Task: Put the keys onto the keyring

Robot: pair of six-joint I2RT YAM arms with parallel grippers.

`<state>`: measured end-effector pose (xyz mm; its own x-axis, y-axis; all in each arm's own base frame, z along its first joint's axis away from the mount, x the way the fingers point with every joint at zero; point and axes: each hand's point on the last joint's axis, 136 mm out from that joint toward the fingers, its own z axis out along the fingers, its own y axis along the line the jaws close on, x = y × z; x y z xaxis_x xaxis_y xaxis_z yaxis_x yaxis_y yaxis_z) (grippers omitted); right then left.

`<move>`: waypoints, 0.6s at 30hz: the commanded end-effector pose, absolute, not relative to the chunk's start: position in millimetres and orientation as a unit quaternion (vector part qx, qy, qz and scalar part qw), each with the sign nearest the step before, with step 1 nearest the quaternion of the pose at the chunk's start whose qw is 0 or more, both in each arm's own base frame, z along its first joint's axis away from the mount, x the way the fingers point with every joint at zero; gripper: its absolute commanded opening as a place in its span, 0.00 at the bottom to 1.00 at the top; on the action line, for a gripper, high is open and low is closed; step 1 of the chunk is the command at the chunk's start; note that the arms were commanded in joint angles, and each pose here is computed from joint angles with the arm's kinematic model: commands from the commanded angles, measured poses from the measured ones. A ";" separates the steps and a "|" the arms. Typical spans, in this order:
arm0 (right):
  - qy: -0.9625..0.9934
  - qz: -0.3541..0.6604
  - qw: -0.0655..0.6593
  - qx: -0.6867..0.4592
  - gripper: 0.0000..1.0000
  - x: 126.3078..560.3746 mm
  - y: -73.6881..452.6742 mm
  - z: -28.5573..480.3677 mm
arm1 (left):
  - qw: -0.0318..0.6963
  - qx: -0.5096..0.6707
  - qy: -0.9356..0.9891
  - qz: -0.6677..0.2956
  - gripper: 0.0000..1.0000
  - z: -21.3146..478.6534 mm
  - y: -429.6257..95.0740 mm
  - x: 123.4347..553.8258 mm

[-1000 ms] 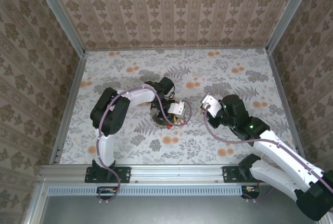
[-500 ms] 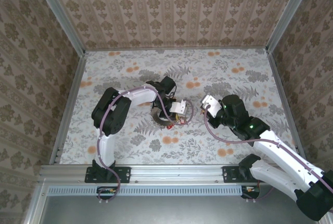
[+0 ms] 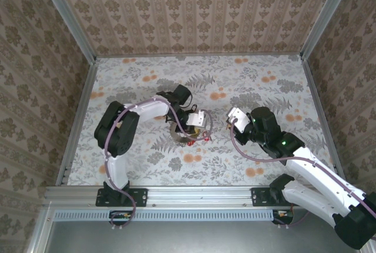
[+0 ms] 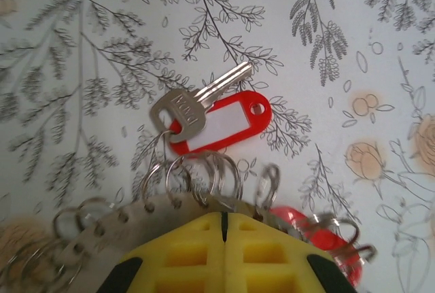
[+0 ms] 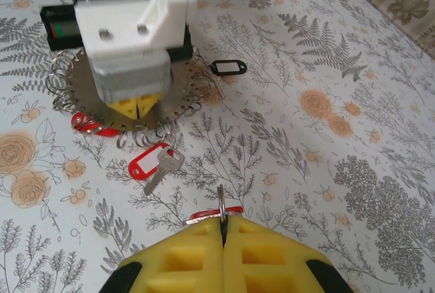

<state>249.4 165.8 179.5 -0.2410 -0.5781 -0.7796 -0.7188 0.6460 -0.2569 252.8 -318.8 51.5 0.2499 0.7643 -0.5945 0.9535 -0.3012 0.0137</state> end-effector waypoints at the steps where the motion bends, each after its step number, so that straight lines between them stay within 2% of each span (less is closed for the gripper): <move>1: 0.779 0.115 0.457 -0.414 0.00 246.3 177.6 183.2 | 0.248 0.755 0.550 -0.257 0.00 86.2 -322.5 257.1; 7: 0.780 0.152 0.446 -0.412 0.00 243.8 189.9 178.1 | 0.290 0.738 0.548 -0.264 0.00 107.2 -324.4 261.8; 10: 0.783 0.150 0.438 -0.415 0.00 244.1 190.0 173.4 | 0.272 0.736 0.559 -0.268 0.00 100.7 -319.4 261.5; 14: 0.787 0.134 0.431 -0.420 0.00 245.8 186.0 167.9 | 0.250 0.758 0.538 -0.271 0.12 87.6 -320.6 247.3; 18: 0.788 0.117 0.427 -0.427 0.00 247.0 182.3 167.0 | 0.203 0.787 0.522 -0.259 0.15 65.5 -323.0 232.4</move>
